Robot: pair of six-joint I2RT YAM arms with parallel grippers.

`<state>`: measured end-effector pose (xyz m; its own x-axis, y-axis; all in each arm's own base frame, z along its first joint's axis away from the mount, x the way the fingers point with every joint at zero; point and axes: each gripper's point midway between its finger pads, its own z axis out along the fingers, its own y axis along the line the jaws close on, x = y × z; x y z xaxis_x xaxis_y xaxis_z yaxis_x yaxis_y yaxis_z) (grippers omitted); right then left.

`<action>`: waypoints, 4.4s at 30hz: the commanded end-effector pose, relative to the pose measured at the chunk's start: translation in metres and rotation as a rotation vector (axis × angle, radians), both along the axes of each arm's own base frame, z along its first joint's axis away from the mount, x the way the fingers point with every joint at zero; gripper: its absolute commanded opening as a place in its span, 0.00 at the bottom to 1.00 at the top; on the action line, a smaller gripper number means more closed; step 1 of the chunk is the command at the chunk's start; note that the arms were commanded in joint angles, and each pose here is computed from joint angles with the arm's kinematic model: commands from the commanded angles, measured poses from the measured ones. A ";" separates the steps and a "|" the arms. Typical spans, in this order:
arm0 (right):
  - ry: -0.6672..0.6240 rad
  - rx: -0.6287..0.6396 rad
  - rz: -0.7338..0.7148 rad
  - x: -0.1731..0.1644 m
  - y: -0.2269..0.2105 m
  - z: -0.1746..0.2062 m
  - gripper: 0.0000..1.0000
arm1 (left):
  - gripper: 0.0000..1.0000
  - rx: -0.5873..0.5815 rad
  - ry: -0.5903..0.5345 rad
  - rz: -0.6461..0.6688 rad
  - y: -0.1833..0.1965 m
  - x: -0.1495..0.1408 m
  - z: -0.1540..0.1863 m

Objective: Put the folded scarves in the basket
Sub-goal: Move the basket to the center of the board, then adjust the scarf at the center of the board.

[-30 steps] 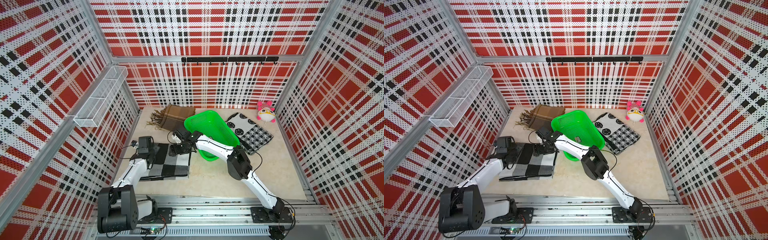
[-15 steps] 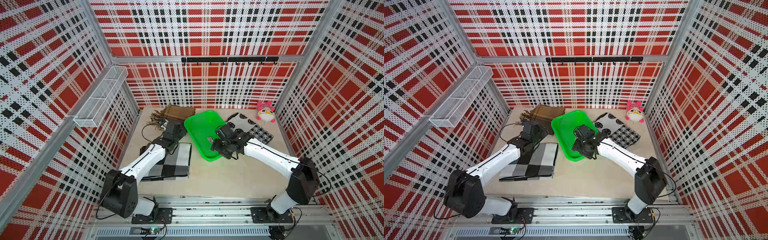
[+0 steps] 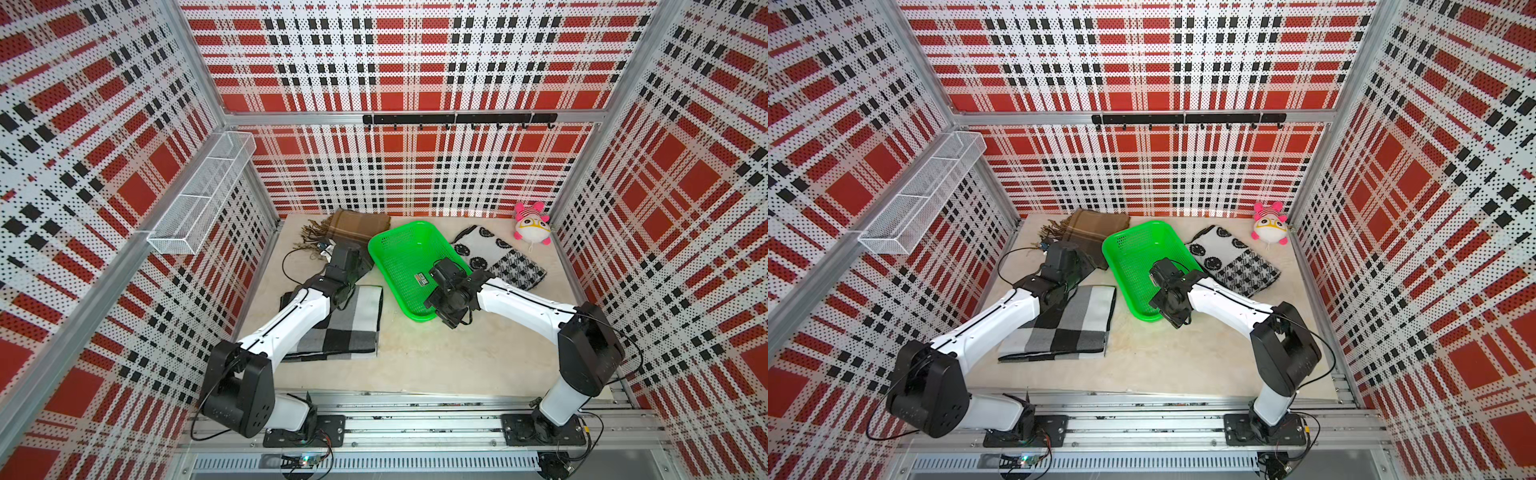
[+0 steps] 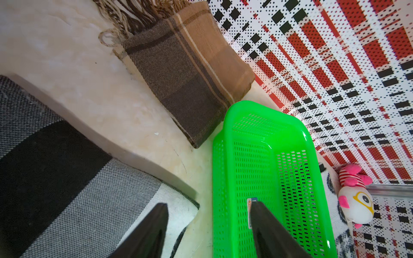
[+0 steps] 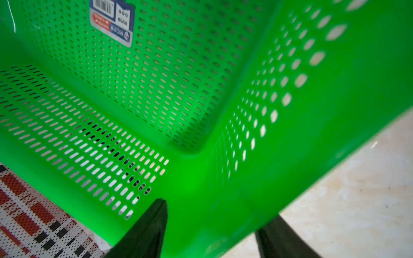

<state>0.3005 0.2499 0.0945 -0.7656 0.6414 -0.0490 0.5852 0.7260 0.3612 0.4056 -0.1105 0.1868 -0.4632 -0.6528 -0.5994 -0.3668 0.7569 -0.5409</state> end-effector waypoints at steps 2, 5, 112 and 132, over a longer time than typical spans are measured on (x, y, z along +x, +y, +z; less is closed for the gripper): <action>-0.002 -0.080 -0.094 0.007 -0.028 -0.005 0.55 | 0.65 0.024 -0.011 -0.001 0.004 -0.003 0.003; 0.008 -0.094 -0.121 0.002 -0.039 -0.007 0.48 | 0.64 0.028 -0.010 -0.004 0.003 -0.002 0.003; -0.273 -0.037 0.726 0.105 0.174 0.030 0.77 | 0.48 -0.354 0.291 0.044 0.009 -0.015 -0.168; -0.222 -0.072 0.683 0.130 0.158 -0.012 0.78 | 0.64 -0.002 0.313 -0.021 0.079 0.006 -0.124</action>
